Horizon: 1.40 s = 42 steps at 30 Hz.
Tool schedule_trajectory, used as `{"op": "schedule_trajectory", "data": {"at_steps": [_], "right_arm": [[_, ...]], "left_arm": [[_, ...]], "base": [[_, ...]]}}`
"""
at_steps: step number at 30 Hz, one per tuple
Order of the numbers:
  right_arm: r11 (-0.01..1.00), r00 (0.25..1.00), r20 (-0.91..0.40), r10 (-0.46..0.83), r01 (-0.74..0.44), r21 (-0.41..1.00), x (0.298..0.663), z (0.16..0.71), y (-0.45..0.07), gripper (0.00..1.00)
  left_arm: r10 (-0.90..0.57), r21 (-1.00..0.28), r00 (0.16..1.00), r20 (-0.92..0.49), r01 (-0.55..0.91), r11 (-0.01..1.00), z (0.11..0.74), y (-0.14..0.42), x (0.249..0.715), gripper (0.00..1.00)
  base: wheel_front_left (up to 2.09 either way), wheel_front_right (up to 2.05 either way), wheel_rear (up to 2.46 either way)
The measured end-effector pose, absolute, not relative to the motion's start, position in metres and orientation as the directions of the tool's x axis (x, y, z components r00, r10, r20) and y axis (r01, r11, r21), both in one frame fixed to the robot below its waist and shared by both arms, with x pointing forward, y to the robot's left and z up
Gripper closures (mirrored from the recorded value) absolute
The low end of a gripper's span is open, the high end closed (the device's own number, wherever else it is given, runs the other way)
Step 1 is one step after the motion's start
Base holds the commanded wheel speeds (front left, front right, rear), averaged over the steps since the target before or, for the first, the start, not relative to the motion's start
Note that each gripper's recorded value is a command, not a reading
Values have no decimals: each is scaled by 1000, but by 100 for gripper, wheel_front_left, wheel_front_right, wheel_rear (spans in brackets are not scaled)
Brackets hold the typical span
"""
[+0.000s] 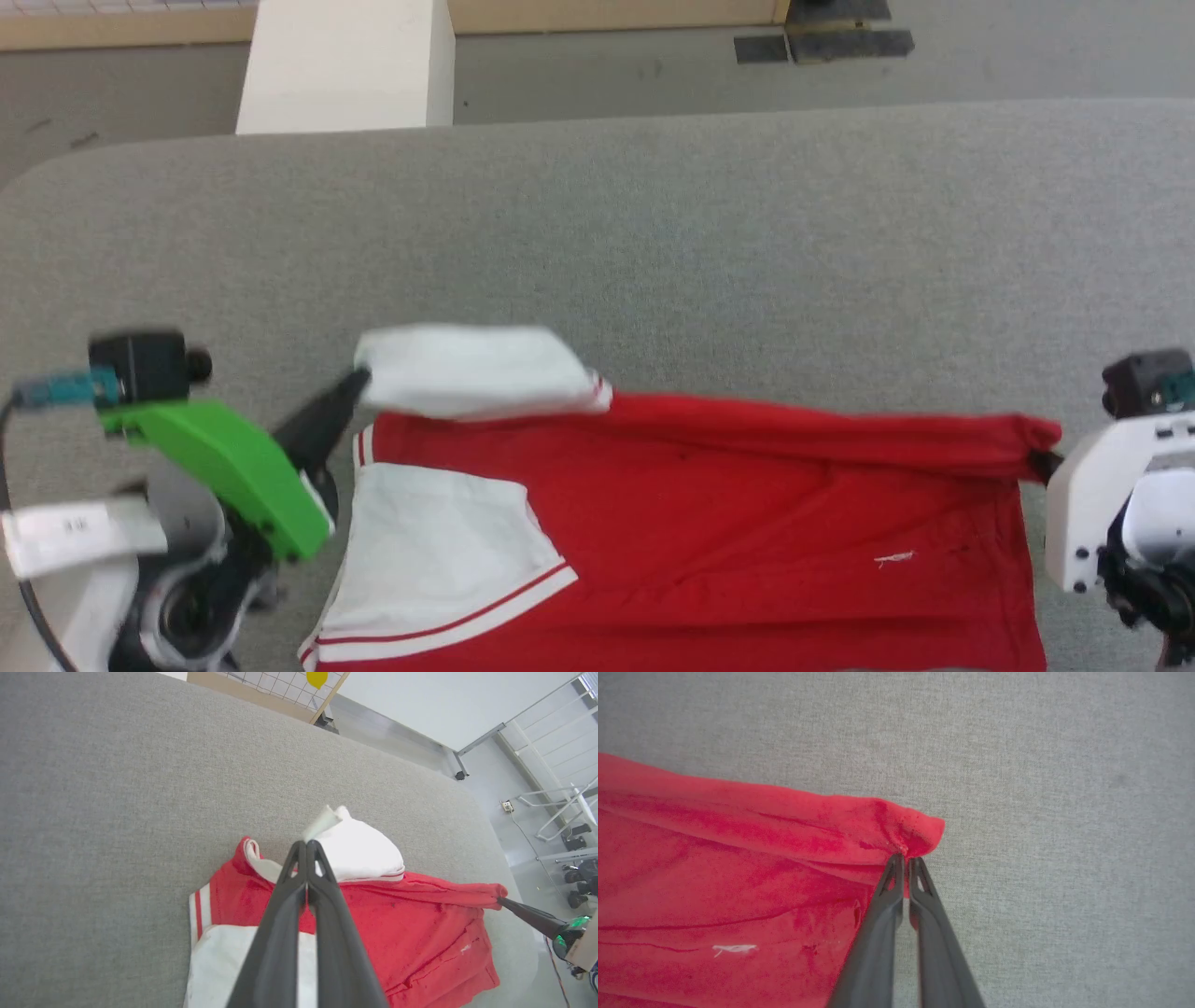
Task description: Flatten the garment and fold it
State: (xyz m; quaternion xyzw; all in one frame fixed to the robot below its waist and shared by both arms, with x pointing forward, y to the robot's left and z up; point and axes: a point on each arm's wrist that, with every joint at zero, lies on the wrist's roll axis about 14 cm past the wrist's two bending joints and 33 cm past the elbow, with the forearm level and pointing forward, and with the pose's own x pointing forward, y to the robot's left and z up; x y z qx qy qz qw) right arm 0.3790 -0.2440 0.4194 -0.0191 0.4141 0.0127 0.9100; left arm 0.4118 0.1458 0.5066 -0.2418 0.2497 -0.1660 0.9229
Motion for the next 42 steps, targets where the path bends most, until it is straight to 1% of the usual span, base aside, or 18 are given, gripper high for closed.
{"op": "schedule_trajectory", "data": {"at_steps": [5,11,15,21,22,23,27,30,31,33,36,38,39,41,42], "right_arm": [[1000,649,-761,7,-8,1,360,415,-245,100],[1000,615,-788,21,-6,22,341,402,-238,100],[1000,582,-813,28,-11,26,328,391,-236,100],[999,551,-834,33,-15,30,319,381,-234,100],[999,556,-831,34,-17,30,319,382,-234,72],[999,557,-830,35,-18,30,319,382,-233,0],[999,585,-810,35,-17,31,318,389,-237,0],[999,618,-785,33,-15,30,318,402,-243,0],[1000,631,-776,30,-12,28,318,408,-246,0],[1000,663,-748,17,6,28,319,423,-256,0],[999,722,-692,-19,48,23,328,450,-273,0],[998,736,-676,-32,58,17,331,458,-278,0],[998,735,-678,-33,58,13,332,459,-279,0],[999,723,-690,-16,43,21,334,456,-274,0],[1000,703,-711,3,17,21,335,451,-268,0]], "left_arm": [[-386,-591,825,-414,79,802,491,154,373,100],[-270,-578,819,-506,-90,811,460,181,338,100],[-220,-545,768,-602,-193,816,432,192,312,100],[-216,-503,674,-707,-263,824,397,192,288,100],[-215,-499,665,-715,-270,824,393,192,286,70],[-214,-493,658,-722,-273,826,391,192,285,0],[-202,-472,649,-734,-272,839,389,194,285,0],[-159,-430,661,-733,-270,862,396,206,287,0],[-139,-413,675,-724,-264,871,401,212,290,0],[-92,-398,734,-673,-255,881,420,226,302,0],[-13,-361,846,-532,-213,908,458,245,330,0],[37,-321,913,-406,-181,930,487,256,351,0],[45,-299,943,-330,-149,943,504,256,362,0],[54,-258,977,-204,-107,960,528,256,376,0],[47,-227,991,-127,-75,971,542,254,384,0]], "base": [[0,0,0],[0,0,0],[0,0,0],[0,0,0],[0,0,0],[0,0,0],[0,0,0],[0,0,0],[0,0,0],[0,0,0],[0,0,0],[0,0,0],[0,0,0],[0,0,0],[0,0,0]]}}
